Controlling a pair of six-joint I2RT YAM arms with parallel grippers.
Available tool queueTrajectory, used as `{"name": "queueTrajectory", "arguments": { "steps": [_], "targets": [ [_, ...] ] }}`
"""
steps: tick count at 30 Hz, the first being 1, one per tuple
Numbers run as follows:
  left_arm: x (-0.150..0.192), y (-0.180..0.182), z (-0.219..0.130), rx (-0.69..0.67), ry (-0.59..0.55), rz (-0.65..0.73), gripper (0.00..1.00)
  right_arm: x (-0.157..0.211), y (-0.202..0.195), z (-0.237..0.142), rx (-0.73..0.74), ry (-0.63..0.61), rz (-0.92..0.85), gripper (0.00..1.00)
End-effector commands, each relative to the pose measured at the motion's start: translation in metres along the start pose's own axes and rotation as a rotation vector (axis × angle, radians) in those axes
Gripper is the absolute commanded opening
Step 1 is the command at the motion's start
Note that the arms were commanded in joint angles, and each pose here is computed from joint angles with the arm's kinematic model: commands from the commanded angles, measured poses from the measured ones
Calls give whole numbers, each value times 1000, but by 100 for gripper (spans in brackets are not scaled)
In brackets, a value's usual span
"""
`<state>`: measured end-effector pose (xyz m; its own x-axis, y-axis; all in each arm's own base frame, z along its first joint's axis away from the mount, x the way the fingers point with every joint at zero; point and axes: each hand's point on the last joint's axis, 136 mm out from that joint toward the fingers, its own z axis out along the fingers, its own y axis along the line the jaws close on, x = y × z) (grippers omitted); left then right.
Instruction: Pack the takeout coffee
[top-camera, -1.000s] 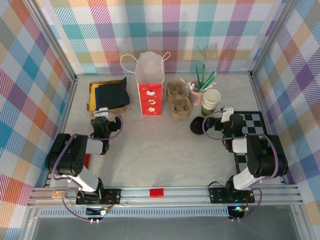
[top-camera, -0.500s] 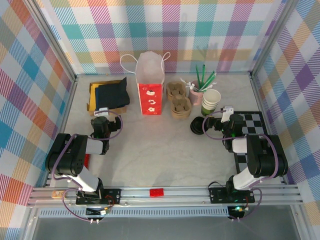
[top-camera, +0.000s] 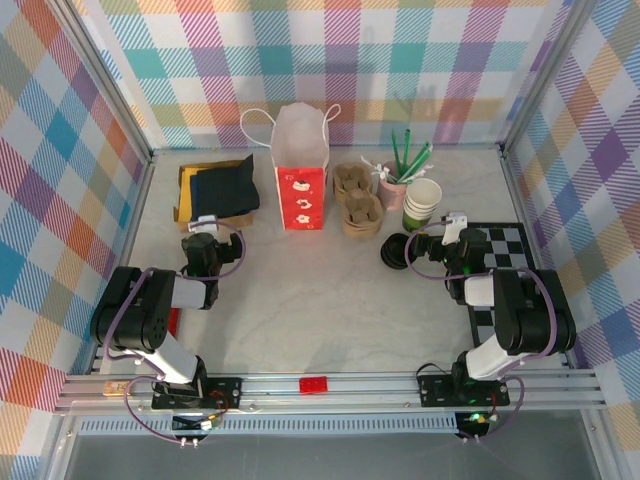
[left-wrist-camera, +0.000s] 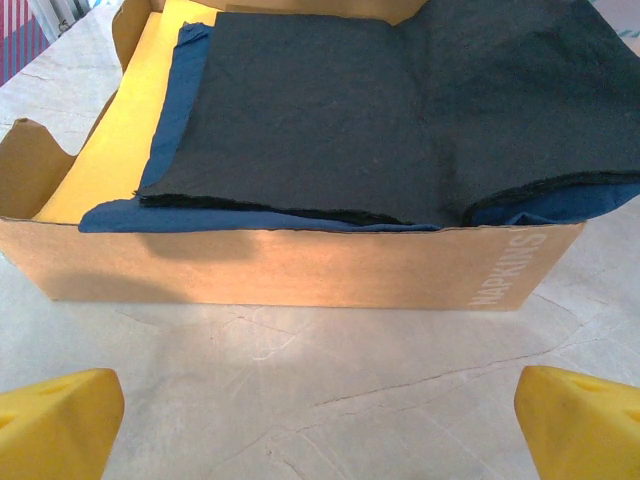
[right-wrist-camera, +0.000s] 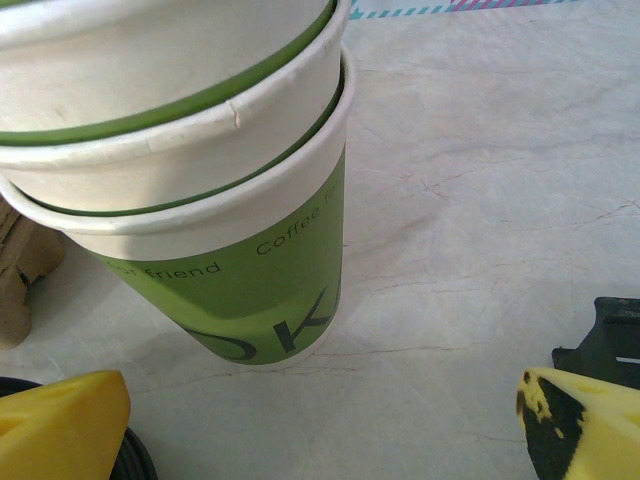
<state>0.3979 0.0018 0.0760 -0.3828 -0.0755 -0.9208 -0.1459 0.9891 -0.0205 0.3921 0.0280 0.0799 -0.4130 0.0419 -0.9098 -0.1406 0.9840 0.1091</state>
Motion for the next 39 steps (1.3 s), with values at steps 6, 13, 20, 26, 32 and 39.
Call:
{"name": "queueTrajectory", "arguments": {
  "steps": [6,13,20,26,32,39],
  "targets": [
    [-7,0,-3,0,-24,-14,100,-13,2,0,-15,-33,-9,99],
    [-49,21,-35,-224,21,-36,100,-48,-6,-29,144,4,-24,99],
    [-90,10,-90,-176,232,-193,100,-80,-10,-130,299,57,549,99],
    [-101,-16,-154,-43,242,-296,98,-103,39,-149,60,221,498,99],
    [-78,-62,-198,104,316,-218,95,-129,50,-154,36,363,457,99],
    [-29,-120,-228,265,367,-182,92,-140,37,-128,129,503,439,89]
  ]
}}
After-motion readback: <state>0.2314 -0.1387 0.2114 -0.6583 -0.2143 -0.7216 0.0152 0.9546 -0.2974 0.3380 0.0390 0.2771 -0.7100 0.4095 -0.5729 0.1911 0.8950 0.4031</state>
